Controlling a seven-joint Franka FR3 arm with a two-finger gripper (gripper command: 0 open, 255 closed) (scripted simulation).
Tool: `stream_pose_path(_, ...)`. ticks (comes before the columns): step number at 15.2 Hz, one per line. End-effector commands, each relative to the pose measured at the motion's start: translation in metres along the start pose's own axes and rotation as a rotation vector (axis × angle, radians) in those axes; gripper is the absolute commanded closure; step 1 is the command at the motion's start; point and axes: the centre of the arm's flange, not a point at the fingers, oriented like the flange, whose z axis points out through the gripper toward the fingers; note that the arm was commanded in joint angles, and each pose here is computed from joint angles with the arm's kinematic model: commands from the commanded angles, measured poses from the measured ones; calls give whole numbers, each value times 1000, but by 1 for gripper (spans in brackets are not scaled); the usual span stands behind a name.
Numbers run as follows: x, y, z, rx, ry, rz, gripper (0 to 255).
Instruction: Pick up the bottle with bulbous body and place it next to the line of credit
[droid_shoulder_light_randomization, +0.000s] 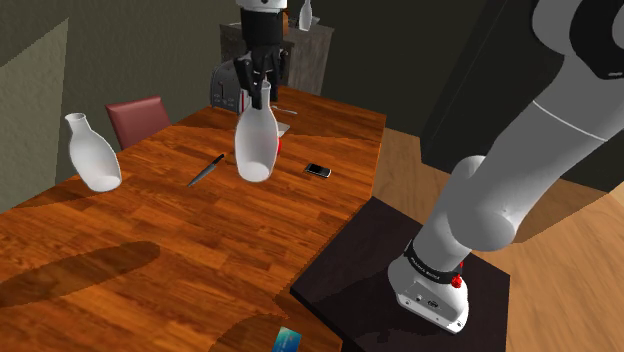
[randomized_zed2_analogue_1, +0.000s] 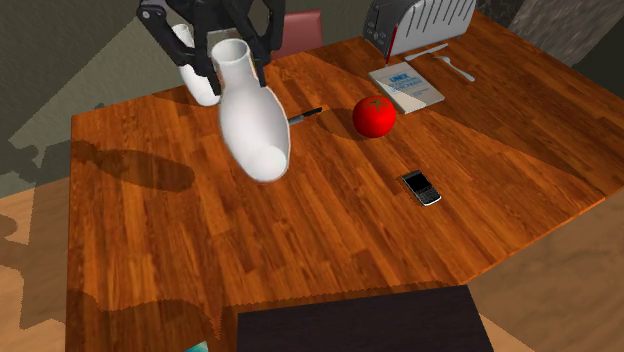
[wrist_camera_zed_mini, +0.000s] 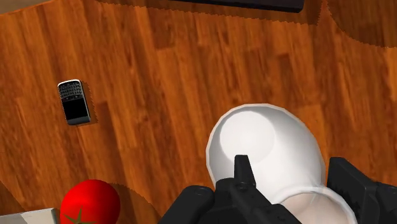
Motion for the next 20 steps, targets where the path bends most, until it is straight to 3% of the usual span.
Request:
stream_pose_path(1, -18, -13, -13, 0, 0, 1, 255)
stream_pose_path(14, -140, -95, -98, 0, 0, 1, 255)
stream_pose_path(20, -138, -96, -66, 0, 0, 1, 255)
